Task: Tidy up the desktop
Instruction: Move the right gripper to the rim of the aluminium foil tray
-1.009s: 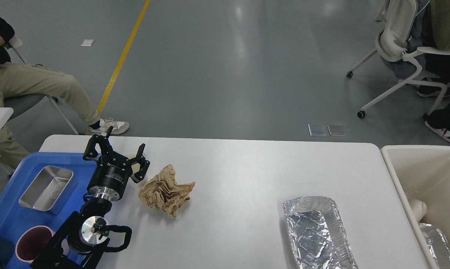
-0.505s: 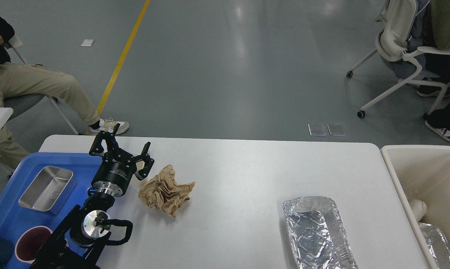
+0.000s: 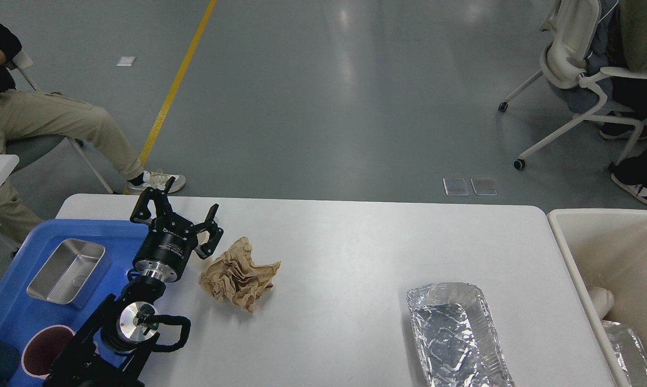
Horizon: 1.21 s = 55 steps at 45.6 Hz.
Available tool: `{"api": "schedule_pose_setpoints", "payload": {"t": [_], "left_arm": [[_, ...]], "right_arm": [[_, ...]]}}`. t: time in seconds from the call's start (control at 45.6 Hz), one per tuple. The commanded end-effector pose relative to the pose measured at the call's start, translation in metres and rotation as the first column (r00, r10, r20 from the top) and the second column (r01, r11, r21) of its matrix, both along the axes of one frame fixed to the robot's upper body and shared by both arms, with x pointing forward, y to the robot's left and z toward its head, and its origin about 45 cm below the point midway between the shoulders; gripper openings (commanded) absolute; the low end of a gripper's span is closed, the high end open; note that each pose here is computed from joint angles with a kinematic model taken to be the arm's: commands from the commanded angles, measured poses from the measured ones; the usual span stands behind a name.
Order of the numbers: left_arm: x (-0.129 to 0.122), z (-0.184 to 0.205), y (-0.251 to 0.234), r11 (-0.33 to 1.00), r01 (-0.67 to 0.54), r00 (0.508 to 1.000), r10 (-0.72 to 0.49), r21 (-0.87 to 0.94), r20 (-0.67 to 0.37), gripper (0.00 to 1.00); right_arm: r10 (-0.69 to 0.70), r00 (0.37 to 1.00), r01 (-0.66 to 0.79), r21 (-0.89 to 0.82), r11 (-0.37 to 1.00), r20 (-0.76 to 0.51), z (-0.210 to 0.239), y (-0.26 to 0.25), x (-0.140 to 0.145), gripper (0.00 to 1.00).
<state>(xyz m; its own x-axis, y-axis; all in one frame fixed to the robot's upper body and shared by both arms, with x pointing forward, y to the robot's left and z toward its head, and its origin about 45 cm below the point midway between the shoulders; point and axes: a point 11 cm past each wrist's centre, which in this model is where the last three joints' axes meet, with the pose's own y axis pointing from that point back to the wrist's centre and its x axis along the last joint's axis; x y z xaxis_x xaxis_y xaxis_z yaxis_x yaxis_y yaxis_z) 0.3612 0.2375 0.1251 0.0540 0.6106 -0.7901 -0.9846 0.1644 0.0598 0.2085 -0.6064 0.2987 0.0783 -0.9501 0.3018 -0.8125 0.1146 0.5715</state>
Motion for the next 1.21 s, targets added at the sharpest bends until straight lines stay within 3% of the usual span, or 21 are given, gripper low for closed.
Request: {"api": "schedule_pose_setpoints", "payload": {"t": [0.0, 0.11, 0.373, 0.548, 0.746, 0.856, 1.053, 1.185], "left_arm": [[0.0, 0.0, -0.001, 1.0, -0.001, 1.0, 0.001, -0.001, -0.001, 0.97], [0.0, 0.0, 0.0, 1.0, 0.0, 1.0, 0.0, 0.003, 0.001, 0.97], [0.002, 0.001, 0.005, 1.0, -0.007, 1.0, 0.007, 0.012, 0.0, 0.97], [0.003, 0.001, 0.006, 1.0, -0.014, 1.0, 0.014, 0.014, -0.003, 0.97], [0.004, 0.003, 0.011, 0.999, -0.026, 1.0, 0.026, 0.019, 0.0, 0.97], [0.005, 0.003, 0.014, 0.999, -0.031, 1.0, 0.031, 0.023, 0.0, 0.97], [0.005, 0.004, 0.021, 0.999, -0.037, 0.999, 0.037, 0.04, 0.001, 0.97], [0.005, 0.004, 0.023, 0.998, -0.039, 0.999, 0.039, 0.042, -0.001, 0.97]], "right_arm": [[0.011, 0.999, -0.013, 0.043, 0.999, 0.047, -0.002, 0.005, 0.005, 1.0], [-0.057, 0.996, 0.054, 0.056, 0.997, 0.063, -0.014, 0.001, -0.001, 1.0], [0.051, 0.997, -0.043, 0.148, 0.988, -0.054, -0.068, 0.032, -0.023, 1.0], [0.189, 0.982, -0.188, 0.173, 0.967, 0.006, -0.084, 0.078, -0.02, 1.0], [0.273, 0.959, -0.283, 0.322, 0.903, 0.076, -0.097, 0.117, -0.026, 1.0], [0.258, 0.962, -0.273, 0.413, 0.869, 0.093, -0.117, 0.135, -0.037, 1.0], [0.309, 0.951, -0.263, 0.504, 0.823, -0.008, -0.156, 0.174, -0.063, 1.0], [0.273, 0.961, -0.207, 0.553, 0.807, -0.038, -0.176, 0.188, -0.085, 1.0]]}}
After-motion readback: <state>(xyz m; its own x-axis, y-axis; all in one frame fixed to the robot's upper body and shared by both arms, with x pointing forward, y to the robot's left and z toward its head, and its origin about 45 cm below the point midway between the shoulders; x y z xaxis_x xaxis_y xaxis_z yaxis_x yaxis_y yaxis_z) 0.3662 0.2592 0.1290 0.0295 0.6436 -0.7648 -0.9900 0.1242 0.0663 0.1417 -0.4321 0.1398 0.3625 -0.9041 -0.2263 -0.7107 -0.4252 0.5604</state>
